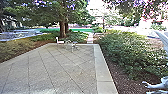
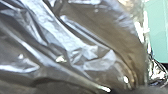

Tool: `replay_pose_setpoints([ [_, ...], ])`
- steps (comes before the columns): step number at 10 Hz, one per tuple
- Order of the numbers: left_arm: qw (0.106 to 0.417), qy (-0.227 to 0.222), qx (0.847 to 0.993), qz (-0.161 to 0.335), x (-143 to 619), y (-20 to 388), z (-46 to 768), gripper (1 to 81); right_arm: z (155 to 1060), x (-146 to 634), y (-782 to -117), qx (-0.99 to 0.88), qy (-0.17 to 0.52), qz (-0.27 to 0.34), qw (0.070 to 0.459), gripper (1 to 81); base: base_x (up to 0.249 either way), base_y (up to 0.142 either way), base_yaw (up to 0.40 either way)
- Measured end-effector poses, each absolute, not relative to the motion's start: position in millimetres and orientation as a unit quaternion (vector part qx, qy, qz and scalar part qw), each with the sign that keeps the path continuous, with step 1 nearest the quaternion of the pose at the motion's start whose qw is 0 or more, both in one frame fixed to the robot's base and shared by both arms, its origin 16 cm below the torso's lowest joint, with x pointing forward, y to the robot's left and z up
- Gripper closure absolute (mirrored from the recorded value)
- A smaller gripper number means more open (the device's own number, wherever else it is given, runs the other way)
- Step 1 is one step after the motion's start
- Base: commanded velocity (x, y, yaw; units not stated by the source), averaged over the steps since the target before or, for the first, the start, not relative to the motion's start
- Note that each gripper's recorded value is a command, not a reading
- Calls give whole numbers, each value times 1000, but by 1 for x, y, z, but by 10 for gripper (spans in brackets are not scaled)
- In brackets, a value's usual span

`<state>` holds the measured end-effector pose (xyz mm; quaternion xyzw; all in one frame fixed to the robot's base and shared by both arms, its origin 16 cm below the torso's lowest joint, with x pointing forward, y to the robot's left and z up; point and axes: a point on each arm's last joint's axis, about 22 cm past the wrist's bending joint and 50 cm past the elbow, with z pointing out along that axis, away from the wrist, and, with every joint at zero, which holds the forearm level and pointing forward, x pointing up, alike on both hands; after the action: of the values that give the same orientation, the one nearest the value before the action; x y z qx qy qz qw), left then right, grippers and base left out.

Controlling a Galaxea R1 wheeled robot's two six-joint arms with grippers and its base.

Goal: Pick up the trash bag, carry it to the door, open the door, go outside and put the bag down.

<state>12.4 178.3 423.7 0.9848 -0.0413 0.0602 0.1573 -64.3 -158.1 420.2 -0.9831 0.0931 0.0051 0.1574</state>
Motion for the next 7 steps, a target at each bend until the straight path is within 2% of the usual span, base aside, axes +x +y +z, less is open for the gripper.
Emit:
replay_pose_setpoints([
  [2,157,-41,985,61,13,179,424,811,420,-62,-158,-983,93,4,158,10,121,0,0],
  [7,159,-38,985,59,11,177,424,811,420,-60,-158,-983,90,5,158,10,0,0,0],
])
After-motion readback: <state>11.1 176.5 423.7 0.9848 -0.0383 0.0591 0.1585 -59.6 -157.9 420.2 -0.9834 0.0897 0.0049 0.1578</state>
